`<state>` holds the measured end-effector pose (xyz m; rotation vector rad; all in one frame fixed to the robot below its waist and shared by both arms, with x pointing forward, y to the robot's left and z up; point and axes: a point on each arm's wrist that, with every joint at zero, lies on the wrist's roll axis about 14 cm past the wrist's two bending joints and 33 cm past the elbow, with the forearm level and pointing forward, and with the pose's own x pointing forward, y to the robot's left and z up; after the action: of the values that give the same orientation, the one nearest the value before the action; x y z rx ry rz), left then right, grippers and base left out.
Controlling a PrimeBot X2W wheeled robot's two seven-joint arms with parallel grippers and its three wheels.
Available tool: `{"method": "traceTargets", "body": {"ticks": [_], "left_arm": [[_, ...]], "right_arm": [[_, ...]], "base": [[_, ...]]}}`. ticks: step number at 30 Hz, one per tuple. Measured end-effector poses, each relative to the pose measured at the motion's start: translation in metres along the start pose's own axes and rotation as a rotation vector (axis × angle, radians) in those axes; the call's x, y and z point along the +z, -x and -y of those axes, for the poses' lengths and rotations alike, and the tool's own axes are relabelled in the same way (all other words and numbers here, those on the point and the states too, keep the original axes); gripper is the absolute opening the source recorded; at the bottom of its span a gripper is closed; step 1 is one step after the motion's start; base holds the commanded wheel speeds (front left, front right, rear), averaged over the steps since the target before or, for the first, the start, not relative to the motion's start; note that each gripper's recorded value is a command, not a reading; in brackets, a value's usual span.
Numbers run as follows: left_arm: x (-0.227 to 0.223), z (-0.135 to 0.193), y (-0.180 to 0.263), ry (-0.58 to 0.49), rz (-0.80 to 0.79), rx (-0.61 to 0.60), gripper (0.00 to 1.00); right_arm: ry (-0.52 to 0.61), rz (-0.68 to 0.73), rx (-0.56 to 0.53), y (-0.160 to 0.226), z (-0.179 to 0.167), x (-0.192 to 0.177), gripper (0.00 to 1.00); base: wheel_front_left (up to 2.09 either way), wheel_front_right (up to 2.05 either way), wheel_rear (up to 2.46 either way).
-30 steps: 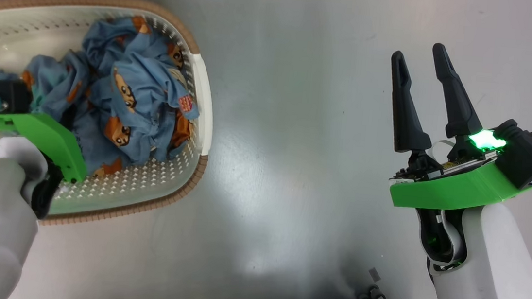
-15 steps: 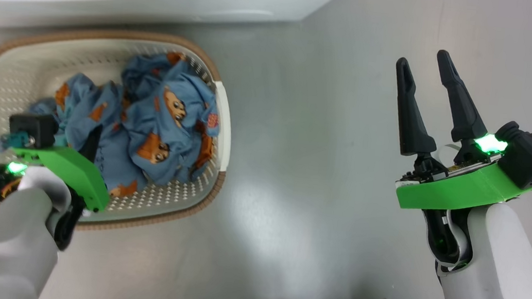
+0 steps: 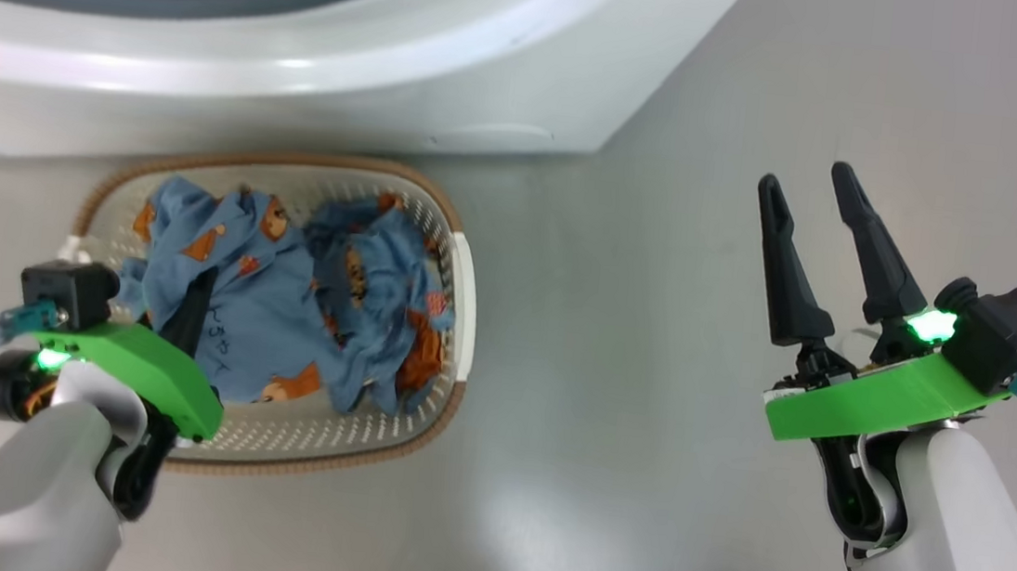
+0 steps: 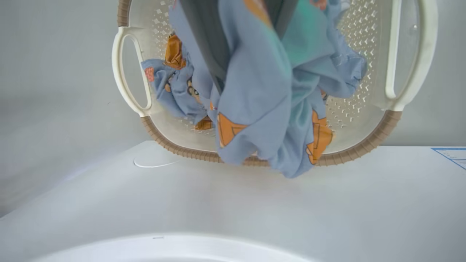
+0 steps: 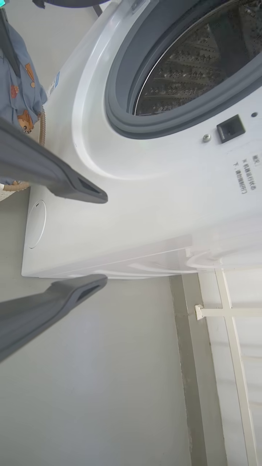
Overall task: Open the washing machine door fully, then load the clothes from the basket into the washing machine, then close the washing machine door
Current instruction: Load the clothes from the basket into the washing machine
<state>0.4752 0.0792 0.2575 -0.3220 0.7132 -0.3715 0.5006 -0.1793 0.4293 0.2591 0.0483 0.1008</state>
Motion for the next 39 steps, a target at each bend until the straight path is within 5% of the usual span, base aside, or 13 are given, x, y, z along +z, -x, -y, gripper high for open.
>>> {"method": "traceTargets", "body": {"ticks": [39], "left_arm": [[0.143,0.093,0.201,-0.100,0.741,-0.071,0.00]], "right_arm": [[-0.013,0.162,0.098,0.077,-0.046,0.090,1.00]], "base": [[0.00,0.00,0.00]]}}
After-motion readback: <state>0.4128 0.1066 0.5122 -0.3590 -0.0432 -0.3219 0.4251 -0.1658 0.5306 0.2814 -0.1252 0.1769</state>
